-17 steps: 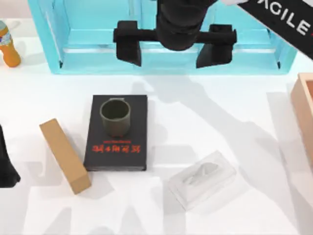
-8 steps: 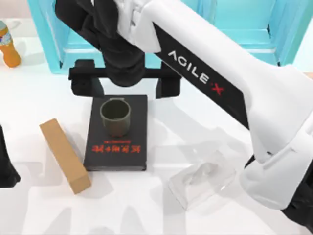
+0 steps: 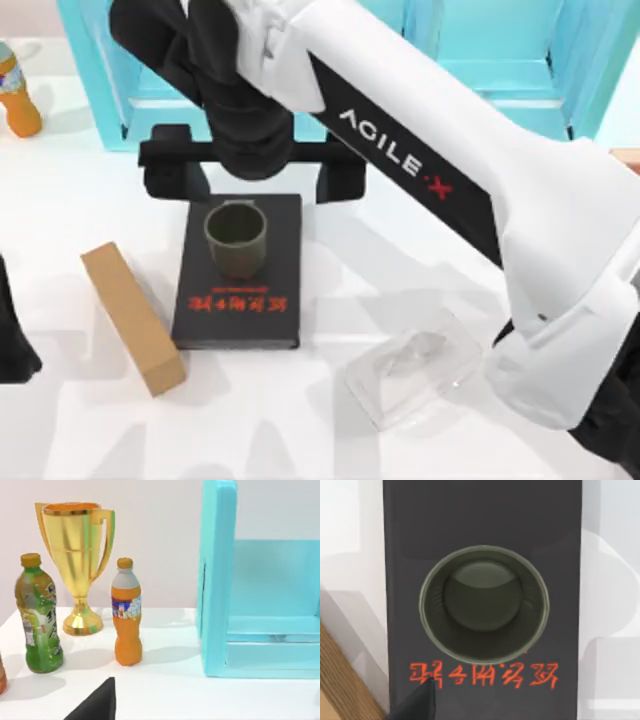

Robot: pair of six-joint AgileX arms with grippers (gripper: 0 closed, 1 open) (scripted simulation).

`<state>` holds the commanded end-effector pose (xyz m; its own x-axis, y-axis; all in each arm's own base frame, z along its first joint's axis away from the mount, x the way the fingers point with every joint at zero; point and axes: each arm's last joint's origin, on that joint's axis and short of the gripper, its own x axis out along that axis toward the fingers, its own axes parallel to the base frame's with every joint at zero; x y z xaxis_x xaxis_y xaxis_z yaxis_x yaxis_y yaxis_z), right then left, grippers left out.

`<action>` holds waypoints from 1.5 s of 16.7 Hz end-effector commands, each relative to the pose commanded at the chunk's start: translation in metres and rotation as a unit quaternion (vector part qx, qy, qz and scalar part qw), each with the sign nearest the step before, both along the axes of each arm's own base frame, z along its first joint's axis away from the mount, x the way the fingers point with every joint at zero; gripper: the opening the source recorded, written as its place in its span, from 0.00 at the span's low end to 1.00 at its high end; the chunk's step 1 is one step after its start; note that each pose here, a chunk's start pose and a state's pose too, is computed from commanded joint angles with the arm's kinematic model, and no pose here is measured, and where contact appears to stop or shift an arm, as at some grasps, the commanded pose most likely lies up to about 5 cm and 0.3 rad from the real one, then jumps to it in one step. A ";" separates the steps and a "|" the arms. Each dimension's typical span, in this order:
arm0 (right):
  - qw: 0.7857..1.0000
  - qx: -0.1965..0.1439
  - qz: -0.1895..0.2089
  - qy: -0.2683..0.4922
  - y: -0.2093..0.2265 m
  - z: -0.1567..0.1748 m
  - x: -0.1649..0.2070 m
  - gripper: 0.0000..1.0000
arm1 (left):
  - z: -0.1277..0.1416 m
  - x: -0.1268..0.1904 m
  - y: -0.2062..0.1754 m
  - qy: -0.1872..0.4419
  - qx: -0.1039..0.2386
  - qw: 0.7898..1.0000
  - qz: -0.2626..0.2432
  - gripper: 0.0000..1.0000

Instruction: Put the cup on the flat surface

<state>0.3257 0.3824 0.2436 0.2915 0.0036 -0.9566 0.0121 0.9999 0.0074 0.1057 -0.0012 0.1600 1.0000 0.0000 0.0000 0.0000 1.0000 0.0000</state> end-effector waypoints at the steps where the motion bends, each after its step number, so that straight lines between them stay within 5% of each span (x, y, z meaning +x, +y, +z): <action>1: 1.000 -0.001 0.000 0.001 0.001 -0.005 0.002 1.00 | 0.000 0.000 0.000 0.000 0.000 1.000 0.000 1.00; 10: 1.000 0.001 0.001 -0.001 0.005 -0.083 0.027 1.00 | 0.000 0.000 0.000 0.000 0.000 1.000 0.000 1.00; 15: 1.000 0.000 0.001 0.000 0.004 -0.089 0.028 1.00 | 0.000 0.000 0.000 0.000 0.000 1.000 0.000 1.00; 25: 1.000 0.000 0.001 0.000 0.004 -0.089 0.028 0.25 | 0.000 0.000 0.000 0.000 0.000 1.000 0.000 1.00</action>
